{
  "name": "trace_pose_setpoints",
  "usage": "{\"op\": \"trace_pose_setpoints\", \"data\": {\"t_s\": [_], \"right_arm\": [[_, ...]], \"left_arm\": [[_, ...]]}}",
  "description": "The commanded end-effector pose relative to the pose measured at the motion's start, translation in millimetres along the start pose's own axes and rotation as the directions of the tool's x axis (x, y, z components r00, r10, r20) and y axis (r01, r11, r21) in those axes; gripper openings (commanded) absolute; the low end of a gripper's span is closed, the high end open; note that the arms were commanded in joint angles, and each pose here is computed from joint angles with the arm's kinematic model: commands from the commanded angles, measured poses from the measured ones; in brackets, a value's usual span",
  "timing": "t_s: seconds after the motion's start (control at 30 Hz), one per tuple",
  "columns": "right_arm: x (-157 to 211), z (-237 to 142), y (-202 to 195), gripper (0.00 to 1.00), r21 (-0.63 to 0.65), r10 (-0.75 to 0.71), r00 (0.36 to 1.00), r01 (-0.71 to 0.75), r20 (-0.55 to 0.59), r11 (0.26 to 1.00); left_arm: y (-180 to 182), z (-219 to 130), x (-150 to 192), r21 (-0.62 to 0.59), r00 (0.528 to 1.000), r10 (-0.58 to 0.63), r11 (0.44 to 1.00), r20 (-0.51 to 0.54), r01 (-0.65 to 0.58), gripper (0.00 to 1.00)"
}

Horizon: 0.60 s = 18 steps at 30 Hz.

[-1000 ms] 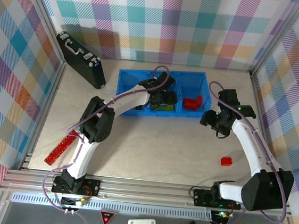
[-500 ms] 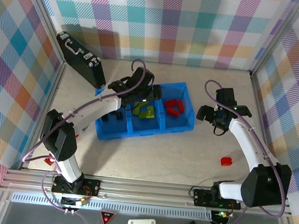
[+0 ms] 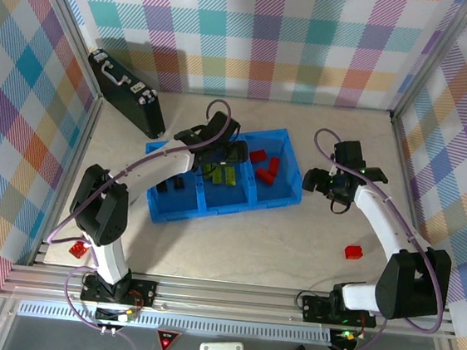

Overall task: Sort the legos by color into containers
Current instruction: Move the container to the center of the table.

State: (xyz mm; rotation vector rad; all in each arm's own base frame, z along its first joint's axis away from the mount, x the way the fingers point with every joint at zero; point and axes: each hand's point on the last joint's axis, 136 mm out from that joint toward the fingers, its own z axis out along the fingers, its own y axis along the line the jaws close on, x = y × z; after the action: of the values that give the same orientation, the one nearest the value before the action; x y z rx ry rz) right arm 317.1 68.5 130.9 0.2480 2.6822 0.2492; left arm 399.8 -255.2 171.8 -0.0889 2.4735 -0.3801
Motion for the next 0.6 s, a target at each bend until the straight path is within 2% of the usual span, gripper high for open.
{"op": "trace_pose_setpoints", "data": {"t_s": [0.0,0.13,0.23,0.4,0.57], "right_arm": [[-6,3,2,0.91,-0.010,-0.026,0.999,0.026,0.038,1.000],[-10,6,-2,0.94,0.015,-0.036,0.998,0.036,0.047,0.999],[-14,7,-1,0.94,0.014,-0.042,0.998,0.041,0.057,0.999],[-20,8,2,0.93,0.005,-0.066,0.995,0.065,0.081,0.998],[-29,13,-14,0.96,0.095,-0.083,0.986,0.070,0.144,0.993]], "left_arm": [[30,-48,-21,-0.115,0.995,0.051,0.992,0.082,-0.041,0.85],[86,-75,-25,-0.238,0.994,0.008,0.971,0.108,0.018,0.89],[140,-86,-16,-0.271,0.987,-0.113,0.952,0.116,0.141,0.91],[230,-92,16,-0.331,0.941,-0.314,0.882,0.124,0.337,0.94],[296,-92,36,-0.442,0.908,-0.371,0.793,0.195,0.419,1.00]]}}
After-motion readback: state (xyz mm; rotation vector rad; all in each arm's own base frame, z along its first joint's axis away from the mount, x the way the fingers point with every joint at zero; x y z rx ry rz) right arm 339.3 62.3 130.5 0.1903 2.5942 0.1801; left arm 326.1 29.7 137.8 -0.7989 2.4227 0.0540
